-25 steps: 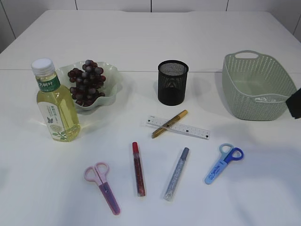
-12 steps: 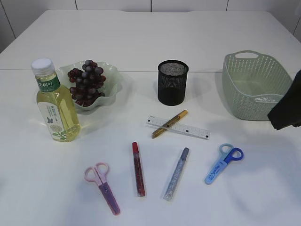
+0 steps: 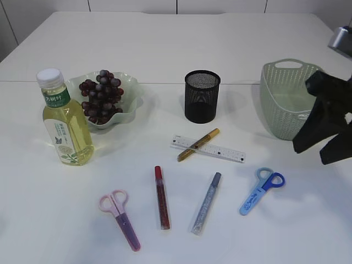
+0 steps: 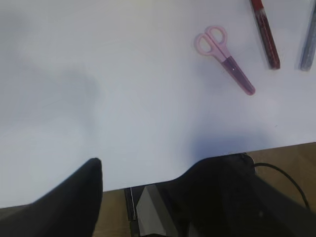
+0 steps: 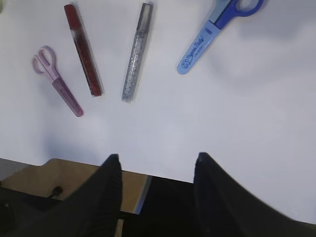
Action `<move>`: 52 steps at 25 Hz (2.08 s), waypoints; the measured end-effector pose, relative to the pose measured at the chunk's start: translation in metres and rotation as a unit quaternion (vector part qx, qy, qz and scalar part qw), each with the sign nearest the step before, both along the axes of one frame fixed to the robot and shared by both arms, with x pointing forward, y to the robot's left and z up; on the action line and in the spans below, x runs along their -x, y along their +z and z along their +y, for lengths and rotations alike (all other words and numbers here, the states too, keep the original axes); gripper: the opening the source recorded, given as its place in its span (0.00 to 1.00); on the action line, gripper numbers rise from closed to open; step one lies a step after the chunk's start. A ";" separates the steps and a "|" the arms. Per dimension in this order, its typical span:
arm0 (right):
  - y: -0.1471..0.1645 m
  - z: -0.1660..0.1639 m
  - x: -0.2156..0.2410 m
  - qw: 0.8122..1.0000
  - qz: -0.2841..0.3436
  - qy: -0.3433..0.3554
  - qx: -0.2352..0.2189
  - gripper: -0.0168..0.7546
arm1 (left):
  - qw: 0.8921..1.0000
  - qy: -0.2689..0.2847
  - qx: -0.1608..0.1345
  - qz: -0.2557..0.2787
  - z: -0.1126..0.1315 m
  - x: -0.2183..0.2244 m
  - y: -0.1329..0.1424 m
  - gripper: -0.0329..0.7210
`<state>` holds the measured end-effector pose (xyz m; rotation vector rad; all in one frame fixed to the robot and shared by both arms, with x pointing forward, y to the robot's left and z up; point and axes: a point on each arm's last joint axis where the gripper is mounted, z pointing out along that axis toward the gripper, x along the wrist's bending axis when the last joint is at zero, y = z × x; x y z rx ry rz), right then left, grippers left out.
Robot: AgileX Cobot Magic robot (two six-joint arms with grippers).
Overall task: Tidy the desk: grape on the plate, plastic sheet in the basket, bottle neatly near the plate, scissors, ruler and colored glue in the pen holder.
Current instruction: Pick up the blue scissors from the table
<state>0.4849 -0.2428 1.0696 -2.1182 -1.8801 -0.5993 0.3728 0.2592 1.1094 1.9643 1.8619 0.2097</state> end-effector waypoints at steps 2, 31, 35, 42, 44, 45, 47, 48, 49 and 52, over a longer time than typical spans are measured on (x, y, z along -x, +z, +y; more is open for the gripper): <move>-0.003 0.001 -0.003 1.000 0.003 -0.006 -0.005 0.52 | 1.000 -0.001 0.003 0.004 -0.001 0.000 0.000 0.77; -0.101 0.045 -0.054 0.970 0.087 -0.195 0.117 0.52 | 1.000 -0.011 -0.003 0.002 0.000 0.000 0.000 0.76; -0.106 0.047 -0.061 0.971 0.069 -0.202 0.109 0.55 | 1.000 -0.010 -0.008 0.001 0.001 0.000 0.000 0.76; -0.121 0.048 -0.066 0.969 0.077 -0.206 0.112 0.58 | 1.000 -0.011 -0.009 0.000 0.001 0.000 0.000 0.76; -0.120 0.049 -0.066 0.969 0.075 -0.208 0.108 0.58 | 1.000 -0.011 -0.009 0.000 0.001 0.000 0.000 0.76; -0.120 0.049 -0.066 0.969 0.075 -0.208 0.108 0.58 | 1.000 -0.011 -0.009 0.000 0.001 0.000 0.000 0.76; -0.120 0.049 -0.067 0.969 0.074 -0.209 0.108 0.58 | 1.000 -0.011 -0.009 0.000 0.001 0.000 0.000 0.76; -0.120 0.049 -0.067 0.969 0.072 -0.209 0.107 0.57 | 1.000 -0.011 -0.009 0.000 0.001 0.000 0.000 0.76; -0.121 0.049 -0.067 0.968 0.074 -0.213 0.107 0.57 | 1.000 -0.011 -0.009 0.000 0.001 0.000 0.000 0.76; -0.126 0.049 -0.068 0.964 0.085 -0.227 0.108 0.55 | 1.000 -0.011 -0.009 0.000 0.001 0.000 0.000 0.76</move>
